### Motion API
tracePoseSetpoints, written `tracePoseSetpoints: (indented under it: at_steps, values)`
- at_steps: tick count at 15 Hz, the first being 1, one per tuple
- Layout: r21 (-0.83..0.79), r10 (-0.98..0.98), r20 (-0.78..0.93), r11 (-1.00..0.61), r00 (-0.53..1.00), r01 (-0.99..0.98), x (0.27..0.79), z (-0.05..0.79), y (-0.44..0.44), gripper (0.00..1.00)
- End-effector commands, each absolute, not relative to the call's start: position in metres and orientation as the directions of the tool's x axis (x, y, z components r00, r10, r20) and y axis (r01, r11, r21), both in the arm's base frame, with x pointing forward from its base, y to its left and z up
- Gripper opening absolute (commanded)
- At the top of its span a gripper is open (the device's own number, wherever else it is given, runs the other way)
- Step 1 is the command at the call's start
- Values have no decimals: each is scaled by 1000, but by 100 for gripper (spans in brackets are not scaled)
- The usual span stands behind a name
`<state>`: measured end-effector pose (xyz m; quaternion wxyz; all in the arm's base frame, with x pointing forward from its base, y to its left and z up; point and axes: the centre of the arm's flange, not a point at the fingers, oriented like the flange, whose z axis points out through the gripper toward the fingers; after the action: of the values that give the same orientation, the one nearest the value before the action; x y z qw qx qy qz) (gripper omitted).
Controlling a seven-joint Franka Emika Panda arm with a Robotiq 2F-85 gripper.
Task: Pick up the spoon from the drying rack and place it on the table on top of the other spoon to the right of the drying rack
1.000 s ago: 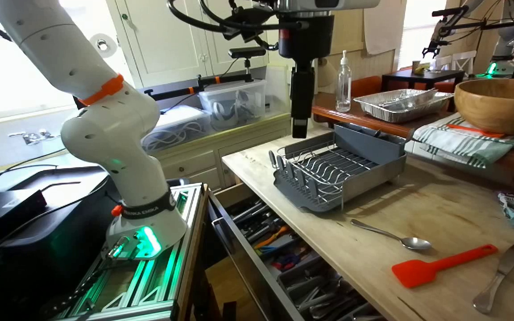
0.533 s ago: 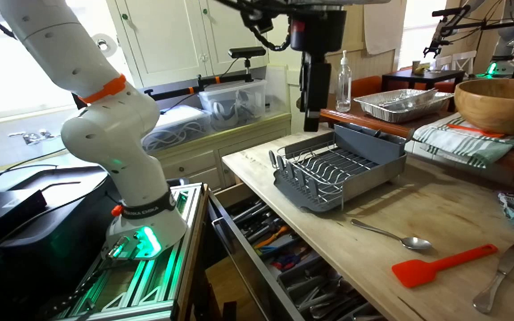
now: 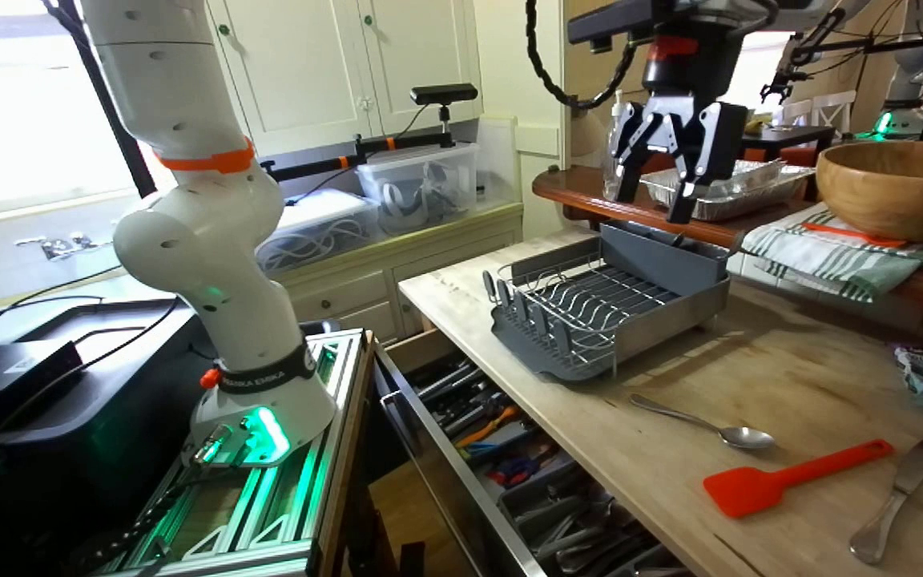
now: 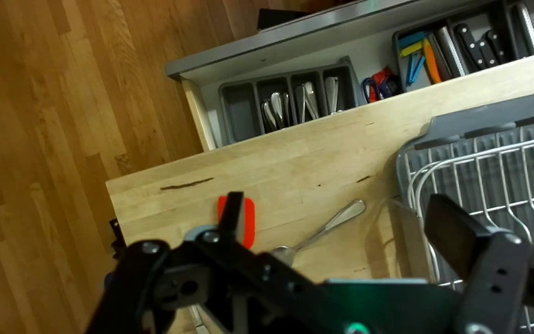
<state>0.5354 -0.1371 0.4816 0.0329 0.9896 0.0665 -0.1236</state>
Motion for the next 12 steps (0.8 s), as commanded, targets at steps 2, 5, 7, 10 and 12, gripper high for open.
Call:
tracePoseSetpoints:
  at_steps: [2,5,7,10,12]
  values:
    - [52,131,-261,-987,956,149,543,478,-138,100]
    - [51,136,-261,-987,956,154,543,482,-140,100]
    - [52,136,-260,-987,956,154,544,483,-140,100]
    - [90,172,-199,-977,965,193,555,479,-130,100]
    - [150,229,-133,-957,964,248,576,477,-116,100]
